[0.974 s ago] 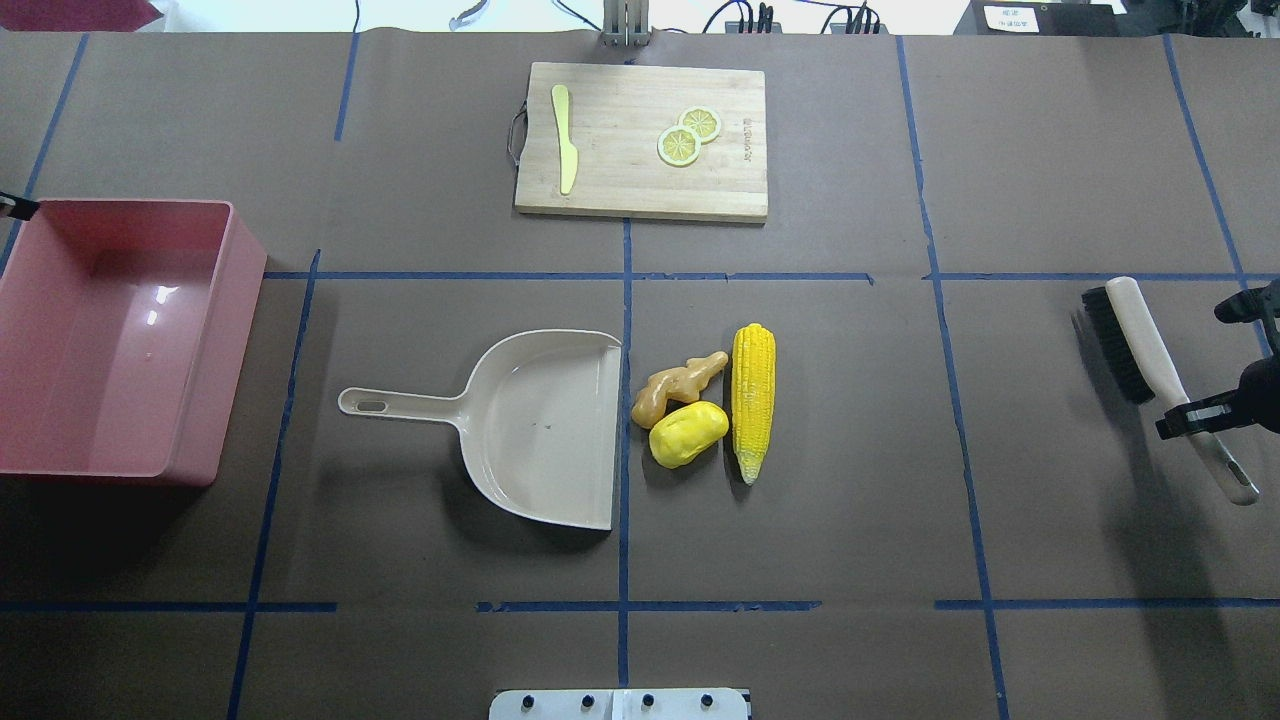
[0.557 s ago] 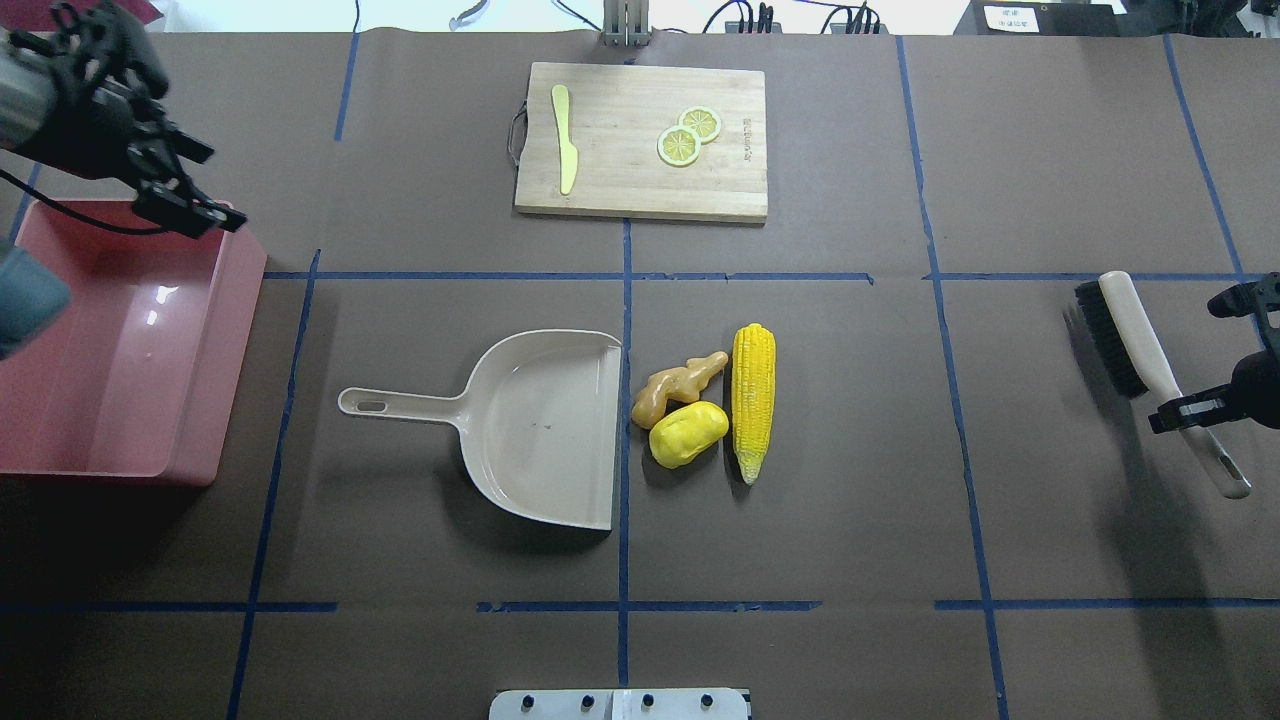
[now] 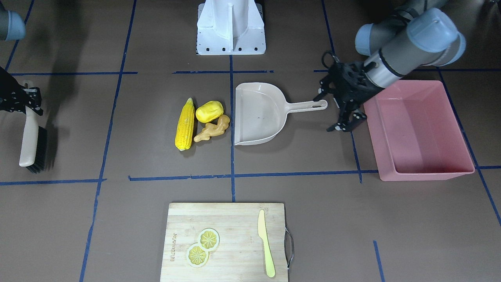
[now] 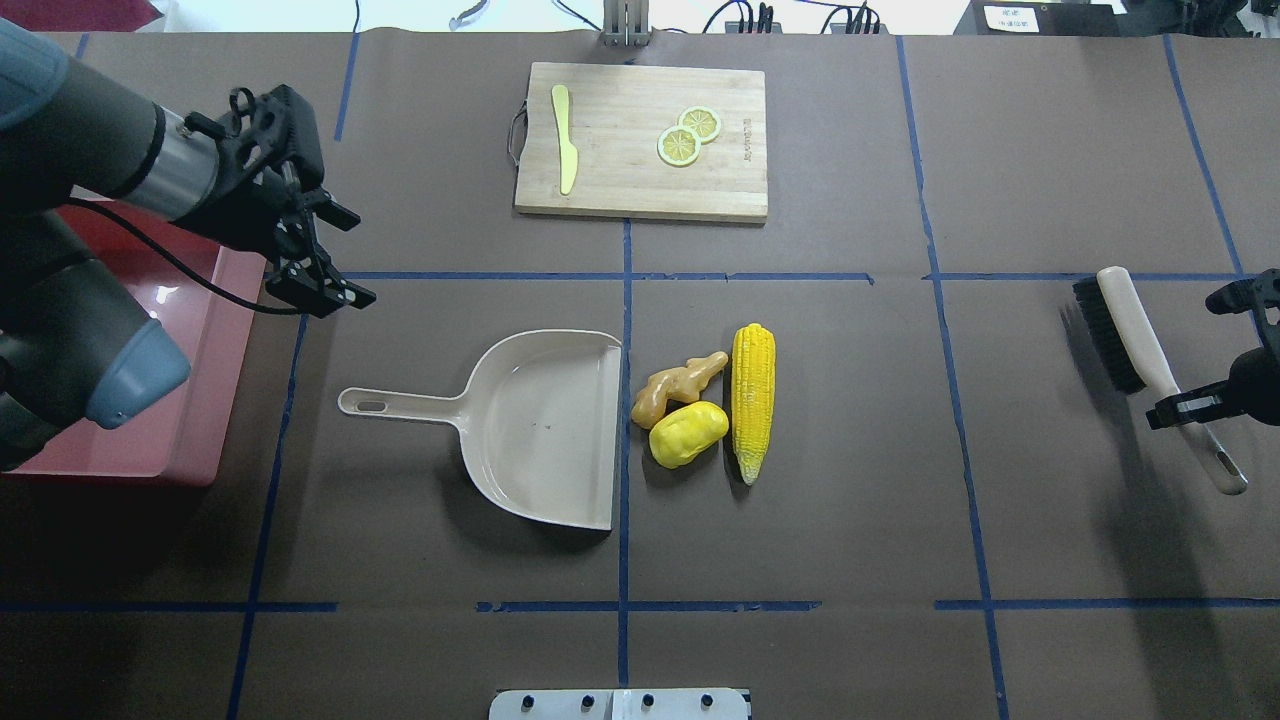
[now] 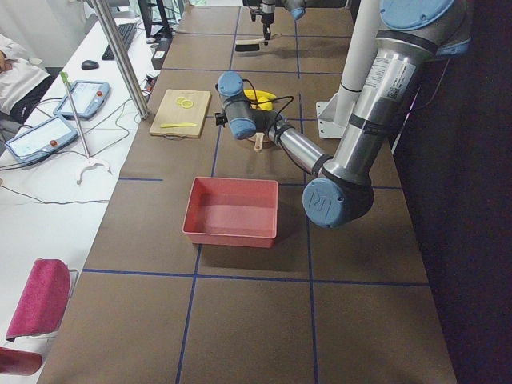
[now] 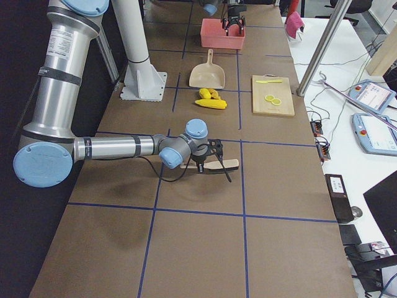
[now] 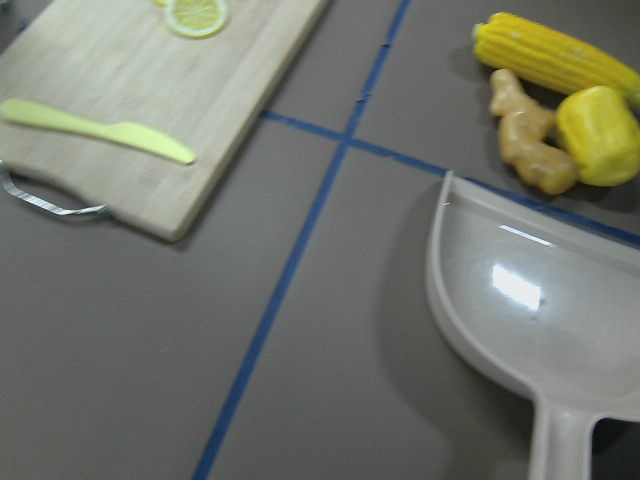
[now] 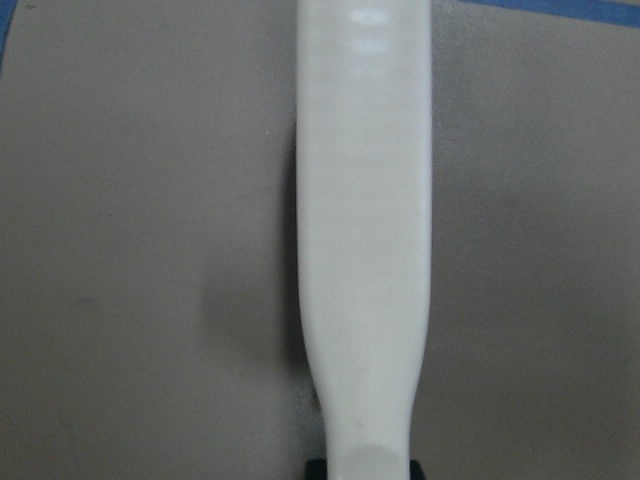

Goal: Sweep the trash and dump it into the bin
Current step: 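Move the left gripper from the pink bin down to the dustpan handle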

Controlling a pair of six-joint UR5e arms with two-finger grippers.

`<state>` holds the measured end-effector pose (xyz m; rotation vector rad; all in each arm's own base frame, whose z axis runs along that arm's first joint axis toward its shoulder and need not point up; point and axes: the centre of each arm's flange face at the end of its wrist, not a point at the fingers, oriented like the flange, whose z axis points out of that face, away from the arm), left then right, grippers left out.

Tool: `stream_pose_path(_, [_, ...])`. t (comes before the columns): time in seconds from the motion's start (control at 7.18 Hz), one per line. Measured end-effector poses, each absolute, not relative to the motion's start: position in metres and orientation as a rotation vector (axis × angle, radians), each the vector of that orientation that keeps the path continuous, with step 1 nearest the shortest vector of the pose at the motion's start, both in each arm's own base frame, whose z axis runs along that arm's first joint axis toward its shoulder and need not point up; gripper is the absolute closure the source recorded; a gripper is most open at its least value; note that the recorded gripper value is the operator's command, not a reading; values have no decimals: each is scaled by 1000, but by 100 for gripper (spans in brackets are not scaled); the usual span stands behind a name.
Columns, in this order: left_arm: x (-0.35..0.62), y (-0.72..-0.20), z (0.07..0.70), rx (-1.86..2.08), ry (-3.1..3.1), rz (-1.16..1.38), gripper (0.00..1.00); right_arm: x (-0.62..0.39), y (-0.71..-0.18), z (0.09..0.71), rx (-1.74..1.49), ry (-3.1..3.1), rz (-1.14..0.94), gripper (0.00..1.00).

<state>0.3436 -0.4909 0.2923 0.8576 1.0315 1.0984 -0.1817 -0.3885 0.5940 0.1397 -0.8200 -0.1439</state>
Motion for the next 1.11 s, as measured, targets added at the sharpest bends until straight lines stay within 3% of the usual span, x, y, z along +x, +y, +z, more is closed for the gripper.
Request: stream_pose_path(1.11, [451, -414, 323, 892, 936, 1345, 0, -183, -390, 593, 140, -824, -146, 100])
